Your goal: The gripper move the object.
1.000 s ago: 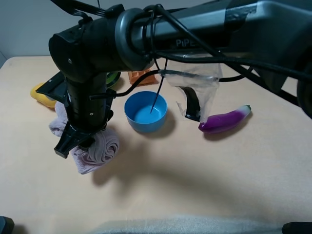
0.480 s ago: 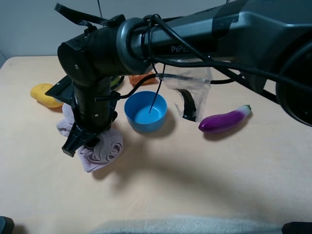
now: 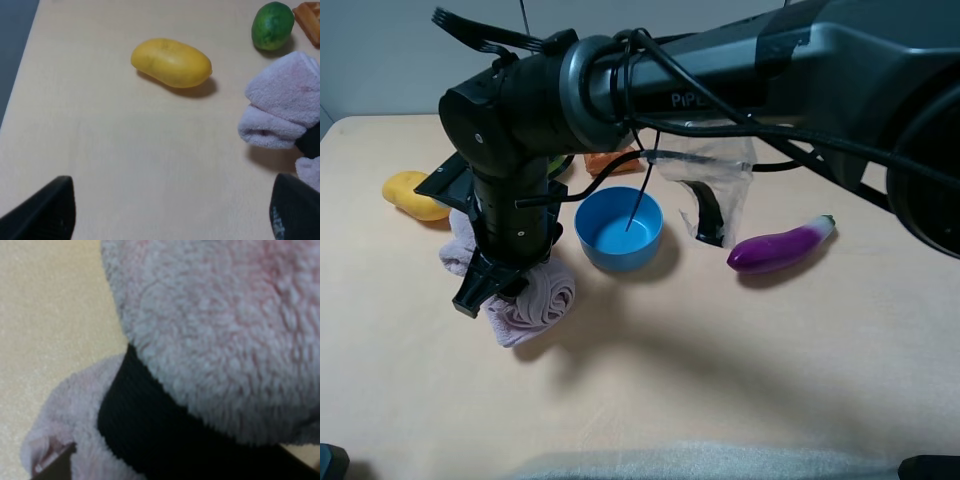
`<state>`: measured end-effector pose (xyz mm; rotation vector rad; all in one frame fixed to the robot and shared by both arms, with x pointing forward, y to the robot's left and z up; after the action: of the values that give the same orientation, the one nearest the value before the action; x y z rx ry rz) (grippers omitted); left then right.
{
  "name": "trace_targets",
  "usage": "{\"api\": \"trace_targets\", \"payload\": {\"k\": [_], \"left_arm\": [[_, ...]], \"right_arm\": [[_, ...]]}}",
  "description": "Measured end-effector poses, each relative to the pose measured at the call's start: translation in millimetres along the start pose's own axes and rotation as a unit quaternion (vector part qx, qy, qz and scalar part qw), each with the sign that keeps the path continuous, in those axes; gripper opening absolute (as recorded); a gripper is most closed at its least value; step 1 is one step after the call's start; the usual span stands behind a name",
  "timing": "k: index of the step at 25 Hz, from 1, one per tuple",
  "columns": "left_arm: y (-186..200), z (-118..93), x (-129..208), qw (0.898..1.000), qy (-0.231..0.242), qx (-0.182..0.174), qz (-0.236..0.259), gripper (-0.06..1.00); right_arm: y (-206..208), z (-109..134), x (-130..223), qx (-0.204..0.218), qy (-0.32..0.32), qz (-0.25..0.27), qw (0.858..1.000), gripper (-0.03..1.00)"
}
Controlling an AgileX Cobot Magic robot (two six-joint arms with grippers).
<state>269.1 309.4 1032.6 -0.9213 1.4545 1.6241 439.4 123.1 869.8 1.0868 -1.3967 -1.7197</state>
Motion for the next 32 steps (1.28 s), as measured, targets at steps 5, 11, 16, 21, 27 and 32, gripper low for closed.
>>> {"api": "trace_targets", "payload": {"k": [5, 11, 16, 21, 27, 32], "left_arm": [[0.0, 0.0, 0.0, 1.0, 0.0, 0.0, 0.0, 0.85], [0.0, 0.0, 0.0, 1.0, 0.0, 0.0, 0.0, 0.85], [0.0, 0.0, 0.0, 1.0, 0.0, 0.0, 0.0, 0.85], [0.0, 0.0, 0.0, 1.0, 0.0, 0.0, 0.0, 0.85], [0.0, 0.0, 0.0, 1.0, 0.0, 0.0, 0.0, 0.85], [0.0, 0.0, 0.0, 1.0, 0.0, 0.0, 0.0, 0.85]], "right_arm": [[0.0, -0.4, 0.0, 0.001, 0.001, 0.0, 1.0, 0.38], [0.0, -0.4, 0.0, 0.001, 0.001, 0.0, 1.0, 0.47], [0.0, -0.4, -0.1, 0.002, 0.001, 0.0, 1.0, 0.58], [0.0, -0.7, -0.1, 0.003, 0.002, 0.0, 1.0, 0.65], [0.0, -0.7, -0.1, 0.003, 0.002, 0.0, 1.0, 0.69], [4.7, -0.3, -1.0, 0.003, 0.002, -0.005, 1.0, 0.69]]}}
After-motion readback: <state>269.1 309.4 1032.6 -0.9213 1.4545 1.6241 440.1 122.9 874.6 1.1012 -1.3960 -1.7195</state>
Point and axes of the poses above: a point on each arm's last joint axis where the gripper is mounted, y pointing back along that axis away from the gripper, z along the wrist's bending axis when the last joint is at zero, x = y × z, the point moved 4 cm from there along -y, pointing out along that axis toward the gripper, and after that the axes turned 3 degrees about -y, right-handed, at the moved point
